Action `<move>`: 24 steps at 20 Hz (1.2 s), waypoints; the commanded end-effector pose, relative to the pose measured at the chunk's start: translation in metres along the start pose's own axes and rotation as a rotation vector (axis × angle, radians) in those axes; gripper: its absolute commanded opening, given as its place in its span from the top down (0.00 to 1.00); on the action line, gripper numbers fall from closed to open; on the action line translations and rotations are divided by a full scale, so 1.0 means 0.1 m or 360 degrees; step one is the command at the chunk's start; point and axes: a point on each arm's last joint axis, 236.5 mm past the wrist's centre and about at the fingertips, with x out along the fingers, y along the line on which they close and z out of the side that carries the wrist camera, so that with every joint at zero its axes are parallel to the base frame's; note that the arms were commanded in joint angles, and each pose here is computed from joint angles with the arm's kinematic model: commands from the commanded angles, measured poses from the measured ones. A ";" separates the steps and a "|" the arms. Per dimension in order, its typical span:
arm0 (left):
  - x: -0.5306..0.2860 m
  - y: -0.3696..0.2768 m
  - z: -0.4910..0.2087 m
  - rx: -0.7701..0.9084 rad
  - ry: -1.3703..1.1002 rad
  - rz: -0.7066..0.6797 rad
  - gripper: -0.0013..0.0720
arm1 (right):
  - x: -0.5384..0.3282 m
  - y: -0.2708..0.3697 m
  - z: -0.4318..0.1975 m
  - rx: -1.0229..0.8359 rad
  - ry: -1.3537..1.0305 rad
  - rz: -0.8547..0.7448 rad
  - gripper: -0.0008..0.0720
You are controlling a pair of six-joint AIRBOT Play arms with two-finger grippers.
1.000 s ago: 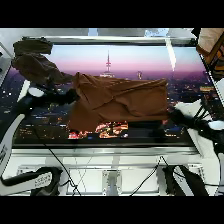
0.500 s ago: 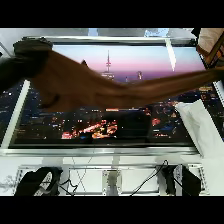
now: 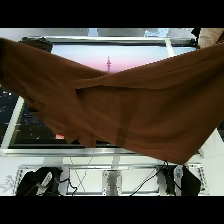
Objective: Fold the shirts.
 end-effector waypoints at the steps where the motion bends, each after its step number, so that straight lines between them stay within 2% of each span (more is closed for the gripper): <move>1: 0.37 0.21 -0.84 -0.0096 0.0556 0.0049 0.96 | 0.17 -0.08 -0.22 0.0044 0.0162 0.0081 0.96; 4: 0.88 0.43 -1.14 -0.0166 0.0670 0.0081 0.96 | 0.47 -0.32 -0.87 0.0178 0.0462 0.0136 0.96; 6: 1.22 0.56 -1.25 -0.0219 0.0666 0.0102 0.96 | 0.68 -0.55 -1.38 0.0204 0.0647 0.0070 0.96; 9: 1.56 0.70 -1.28 -0.0282 0.0584 0.0125 0.96 | 0.99 -0.76 -1.73 0.0196 0.0704 -0.0003 0.96; 13: 1.64 0.79 -0.68 -0.0236 0.0257 0.0170 0.96 | 1.26 -0.95 -1.55 0.0236 0.0530 -0.0068 0.96; 17: 1.31 0.55 0.29 -0.0070 0.0006 0.0100 0.96 | 1.10 -0.84 -1.04 -0.0038 0.0502 -0.0106 0.96; 20: 0.69 0.20 1.06 0.0138 -0.0180 0.0035 0.96 | 0.81 -0.55 -0.43 -0.0212 0.0383 -0.0103 0.96; 24: -0.48 -0.14 1.86 0.0369 -0.0546 0.0099 0.96 | 0.17 -0.02 0.37 -0.0447 0.0114 -0.0141 0.96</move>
